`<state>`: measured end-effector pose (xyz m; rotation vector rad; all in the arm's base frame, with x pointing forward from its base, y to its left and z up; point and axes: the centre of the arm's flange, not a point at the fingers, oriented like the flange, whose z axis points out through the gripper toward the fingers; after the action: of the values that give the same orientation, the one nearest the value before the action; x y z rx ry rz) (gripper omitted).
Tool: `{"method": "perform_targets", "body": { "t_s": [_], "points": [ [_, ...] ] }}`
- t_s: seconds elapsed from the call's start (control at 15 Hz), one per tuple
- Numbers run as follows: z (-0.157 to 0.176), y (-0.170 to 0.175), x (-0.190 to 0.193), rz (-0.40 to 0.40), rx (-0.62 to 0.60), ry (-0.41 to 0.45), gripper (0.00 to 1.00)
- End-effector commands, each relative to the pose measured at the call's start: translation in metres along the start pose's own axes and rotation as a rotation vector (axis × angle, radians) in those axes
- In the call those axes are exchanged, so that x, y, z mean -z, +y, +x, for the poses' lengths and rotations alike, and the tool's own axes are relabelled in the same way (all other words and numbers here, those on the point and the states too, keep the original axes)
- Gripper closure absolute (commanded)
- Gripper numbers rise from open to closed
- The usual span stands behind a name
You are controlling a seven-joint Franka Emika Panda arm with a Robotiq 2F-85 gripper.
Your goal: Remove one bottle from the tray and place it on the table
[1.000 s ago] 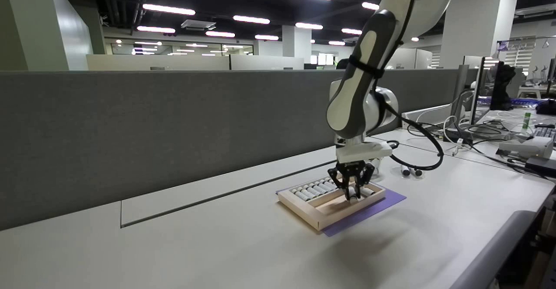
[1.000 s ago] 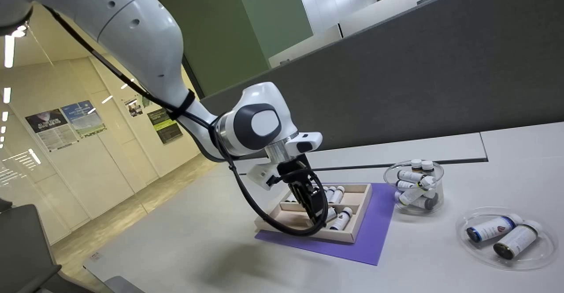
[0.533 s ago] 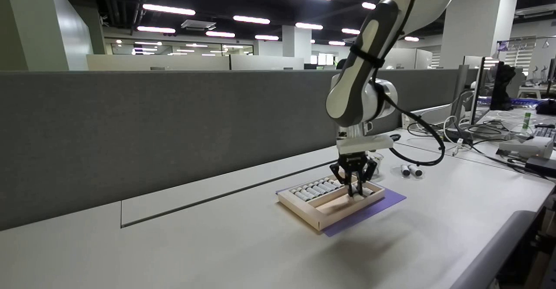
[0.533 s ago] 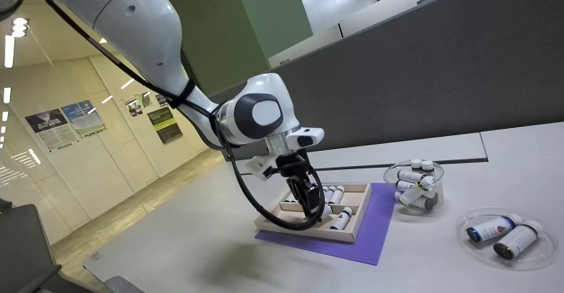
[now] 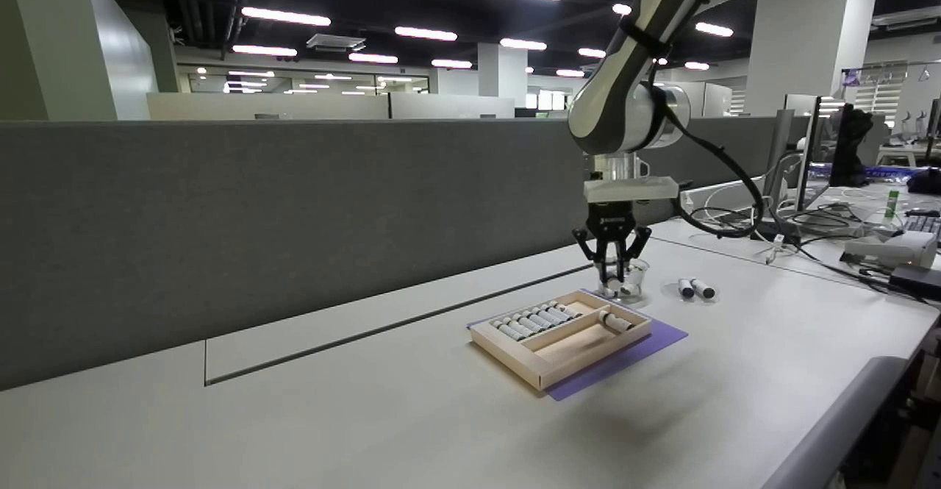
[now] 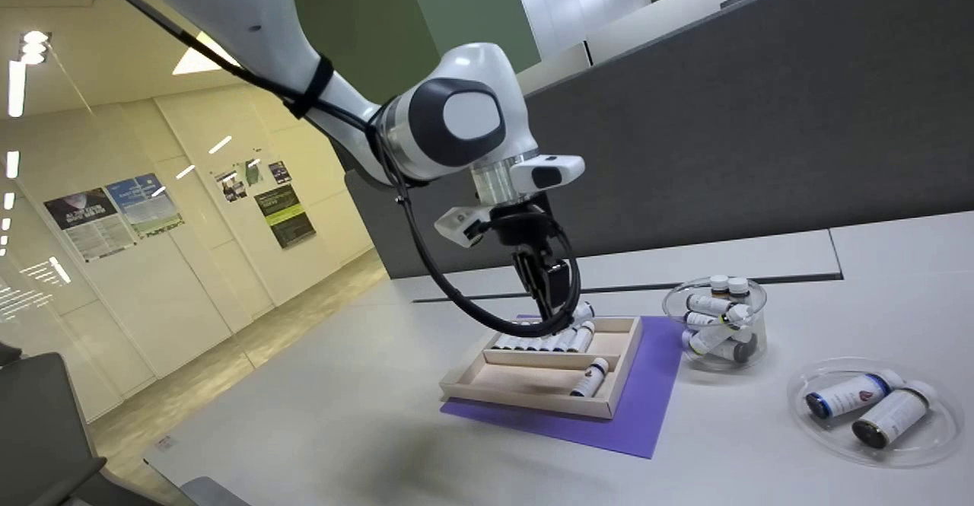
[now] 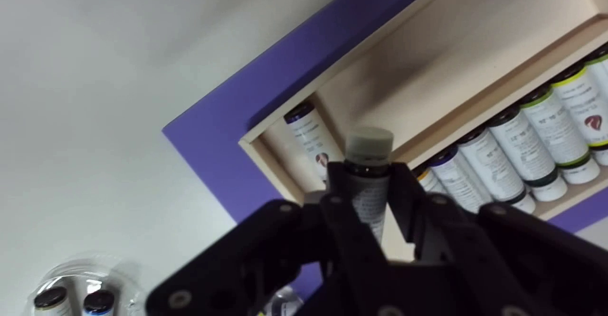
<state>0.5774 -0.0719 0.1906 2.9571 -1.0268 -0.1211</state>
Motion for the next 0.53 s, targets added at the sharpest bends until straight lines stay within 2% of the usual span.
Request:
{"method": "perform_targets", "body": {
  "t_s": [0.0, 0.27, 0.47],
  "points": [
    [0.025, 0.046, 0.009, -0.007, -0.067, -0.008, 0.95],
    [0.042, 0.102, -0.007, -0.031, -0.151, -0.002, 0.95],
    [0.047, 0.129, -0.024, -0.042, -0.194, -0.010, 0.95]
  ]
}}
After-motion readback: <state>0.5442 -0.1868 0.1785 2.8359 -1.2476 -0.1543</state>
